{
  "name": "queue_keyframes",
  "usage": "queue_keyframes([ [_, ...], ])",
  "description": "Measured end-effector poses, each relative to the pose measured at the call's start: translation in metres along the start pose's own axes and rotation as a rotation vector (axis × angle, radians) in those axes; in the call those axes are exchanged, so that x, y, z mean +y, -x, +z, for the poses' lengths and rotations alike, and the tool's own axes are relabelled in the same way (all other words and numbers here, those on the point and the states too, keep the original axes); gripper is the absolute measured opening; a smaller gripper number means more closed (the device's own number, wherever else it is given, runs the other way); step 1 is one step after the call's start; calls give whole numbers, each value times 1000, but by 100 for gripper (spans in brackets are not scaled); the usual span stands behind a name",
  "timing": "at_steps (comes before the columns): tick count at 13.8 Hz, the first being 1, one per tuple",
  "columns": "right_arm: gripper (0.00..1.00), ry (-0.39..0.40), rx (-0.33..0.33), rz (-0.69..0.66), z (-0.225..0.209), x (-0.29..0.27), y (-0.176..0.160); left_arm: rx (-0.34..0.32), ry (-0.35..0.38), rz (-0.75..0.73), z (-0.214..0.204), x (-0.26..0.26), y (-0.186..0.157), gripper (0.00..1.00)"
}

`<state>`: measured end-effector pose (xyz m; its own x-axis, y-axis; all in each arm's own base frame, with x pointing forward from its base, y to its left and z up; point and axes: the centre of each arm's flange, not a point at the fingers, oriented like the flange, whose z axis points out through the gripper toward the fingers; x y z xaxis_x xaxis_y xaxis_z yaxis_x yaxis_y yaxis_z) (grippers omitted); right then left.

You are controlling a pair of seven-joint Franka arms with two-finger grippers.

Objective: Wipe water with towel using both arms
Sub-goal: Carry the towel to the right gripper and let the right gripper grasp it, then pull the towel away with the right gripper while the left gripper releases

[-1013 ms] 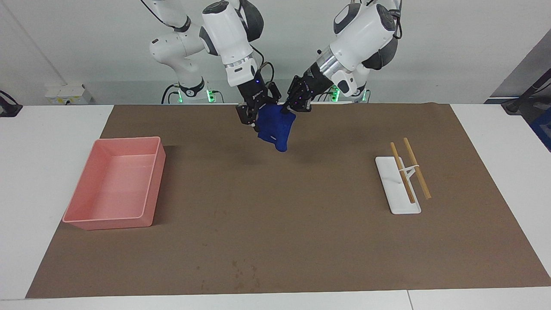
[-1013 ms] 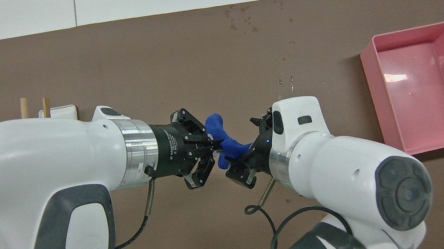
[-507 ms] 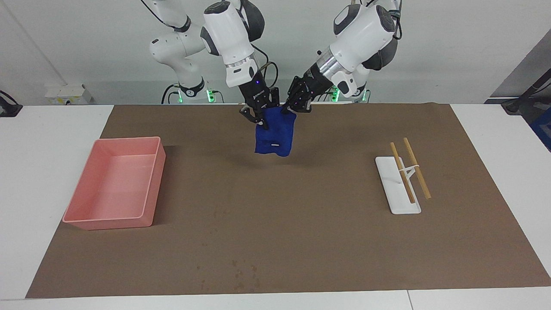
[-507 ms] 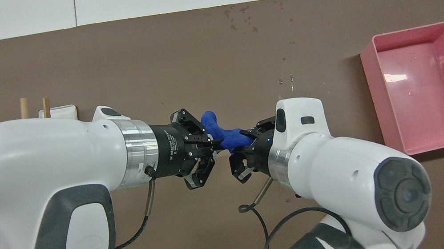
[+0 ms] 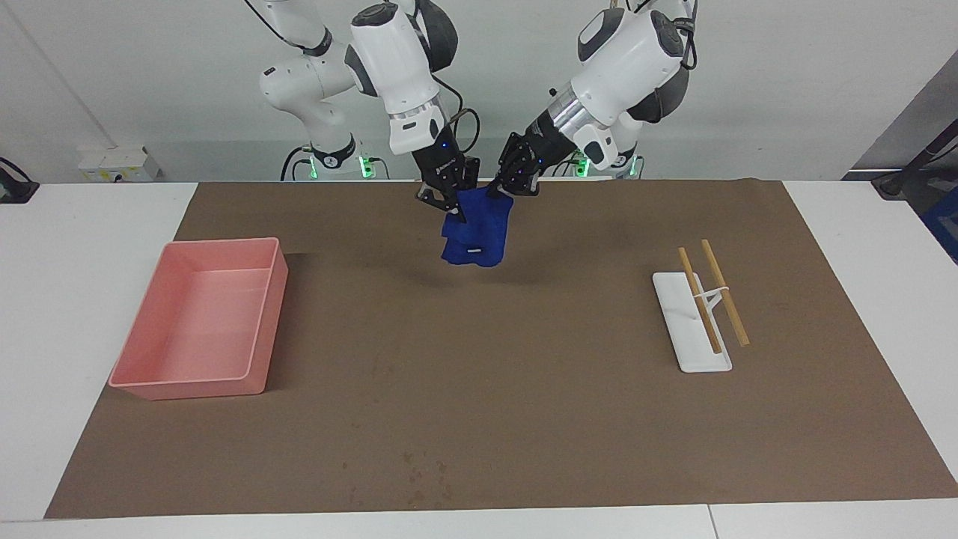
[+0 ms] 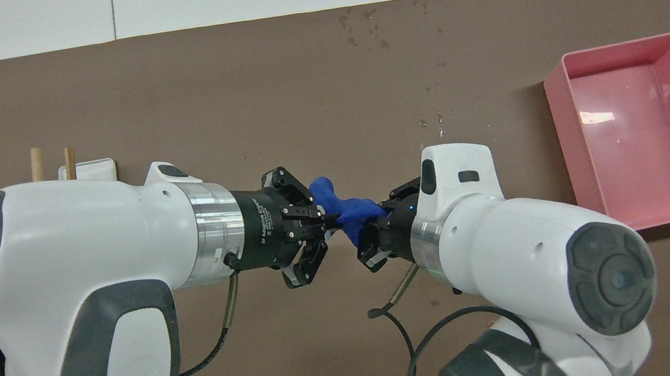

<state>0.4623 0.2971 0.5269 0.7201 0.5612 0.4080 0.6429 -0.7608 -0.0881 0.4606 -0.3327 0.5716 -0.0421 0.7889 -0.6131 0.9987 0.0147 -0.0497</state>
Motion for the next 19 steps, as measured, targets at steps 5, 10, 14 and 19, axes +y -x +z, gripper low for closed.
queue_keyframes([
  [5,10,-2,-116,-30,7,44,21,45,49,72,-16,3,-1,54],
  [10,10,-26,-222,-78,29,81,43,231,175,397,-52,37,-33,100],
  [14,10,-51,-308,-59,76,94,58,324,178,689,-99,74,-97,100],
  [19,10,-117,-307,176,91,100,63,500,-54,1104,-134,80,-138,100],
])
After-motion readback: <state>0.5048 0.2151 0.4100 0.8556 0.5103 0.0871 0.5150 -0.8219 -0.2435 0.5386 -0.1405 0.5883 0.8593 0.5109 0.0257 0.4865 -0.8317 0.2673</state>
